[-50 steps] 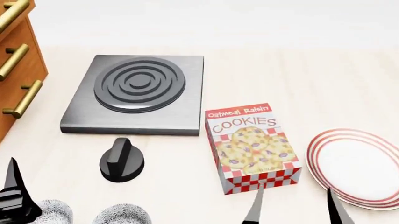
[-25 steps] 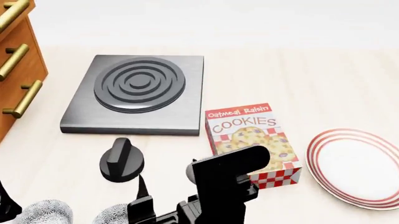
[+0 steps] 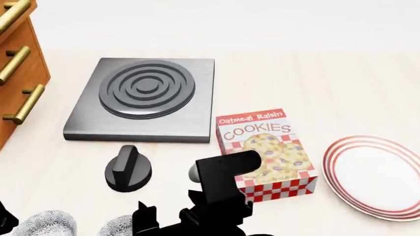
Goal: Pick the akita bowl from table center and place it on the plate.
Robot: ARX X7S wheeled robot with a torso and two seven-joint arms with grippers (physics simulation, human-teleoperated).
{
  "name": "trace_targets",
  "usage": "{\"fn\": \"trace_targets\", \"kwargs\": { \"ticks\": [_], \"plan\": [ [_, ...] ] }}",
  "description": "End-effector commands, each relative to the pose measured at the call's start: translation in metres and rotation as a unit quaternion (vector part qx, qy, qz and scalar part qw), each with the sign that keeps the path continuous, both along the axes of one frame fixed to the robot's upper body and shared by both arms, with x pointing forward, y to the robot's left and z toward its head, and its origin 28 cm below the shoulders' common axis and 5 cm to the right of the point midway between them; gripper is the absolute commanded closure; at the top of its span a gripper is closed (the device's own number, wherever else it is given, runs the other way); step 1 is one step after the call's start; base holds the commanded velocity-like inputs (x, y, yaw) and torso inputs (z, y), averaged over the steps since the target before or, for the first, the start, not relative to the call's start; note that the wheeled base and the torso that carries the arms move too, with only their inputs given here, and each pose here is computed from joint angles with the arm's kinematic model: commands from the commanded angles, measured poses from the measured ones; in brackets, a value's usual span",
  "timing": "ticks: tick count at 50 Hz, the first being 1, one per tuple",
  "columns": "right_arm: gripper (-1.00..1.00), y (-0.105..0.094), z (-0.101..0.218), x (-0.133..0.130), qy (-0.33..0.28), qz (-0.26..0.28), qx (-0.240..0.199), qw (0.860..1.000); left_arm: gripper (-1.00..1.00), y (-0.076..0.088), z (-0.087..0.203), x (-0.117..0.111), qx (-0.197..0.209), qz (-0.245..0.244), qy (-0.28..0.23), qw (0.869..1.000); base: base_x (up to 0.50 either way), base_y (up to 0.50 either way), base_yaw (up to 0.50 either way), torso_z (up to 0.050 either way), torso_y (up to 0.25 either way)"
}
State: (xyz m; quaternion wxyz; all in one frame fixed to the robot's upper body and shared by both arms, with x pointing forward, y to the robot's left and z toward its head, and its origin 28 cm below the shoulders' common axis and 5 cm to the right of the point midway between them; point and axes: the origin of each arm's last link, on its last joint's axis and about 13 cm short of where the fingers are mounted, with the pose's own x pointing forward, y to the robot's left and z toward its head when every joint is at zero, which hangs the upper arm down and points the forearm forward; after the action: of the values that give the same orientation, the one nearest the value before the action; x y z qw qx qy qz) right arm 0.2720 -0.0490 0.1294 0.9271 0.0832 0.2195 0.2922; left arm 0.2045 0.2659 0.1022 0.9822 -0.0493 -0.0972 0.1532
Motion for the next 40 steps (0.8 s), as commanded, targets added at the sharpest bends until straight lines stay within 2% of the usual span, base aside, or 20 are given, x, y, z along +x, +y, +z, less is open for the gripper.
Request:
{"fn": "trace_targets", "kwargs": {
  "ticks": [1, 10, 11, 31, 40],
  "plan": [
    [-1.00, -0.003, -0.011, 0.006, 0.050, 0.004, -0.016, 0.999, -1.00, 0.000, 0.000, 0.000, -0.003, -0.003, 0.001, 1.000, 0.00, 0.00, 0.00, 0.000, 0.000],
    [-1.00, -0.003, -0.012, 0.004, 0.095, 0.019, -0.015, 0.995, -1.00, -0.001, -0.002, 0.000, -0.005, -0.008, 0.003, 1.000, 0.00, 0.00, 0.00, 0.000, 0.000],
    [-1.00, -0.004, -0.023, -0.004, 0.146, 0.054, -0.018, 0.988, -1.00, -0.003, -0.001, -0.001, -0.008, -0.011, 0.001, 1.000, 0.00, 0.00, 0.00, 0.000, 0.000],
    [-1.00, -0.008, -0.018, 0.000, 0.147, 0.046, -0.021, 0.988, -1.00, -0.004, -0.001, -0.003, -0.010, -0.013, 0.000, 1.000, 0.00, 0.00, 0.00, 0.000, 0.000],
    [-1.00, -0.012, -0.011, 0.010, 0.134, 0.032, -0.013, 0.990, -1.00, -0.005, -0.001, -0.002, -0.007, -0.015, 0.001, 1.000, 0.00, 0.00, 0.00, 0.000, 0.000]
  ]
}}
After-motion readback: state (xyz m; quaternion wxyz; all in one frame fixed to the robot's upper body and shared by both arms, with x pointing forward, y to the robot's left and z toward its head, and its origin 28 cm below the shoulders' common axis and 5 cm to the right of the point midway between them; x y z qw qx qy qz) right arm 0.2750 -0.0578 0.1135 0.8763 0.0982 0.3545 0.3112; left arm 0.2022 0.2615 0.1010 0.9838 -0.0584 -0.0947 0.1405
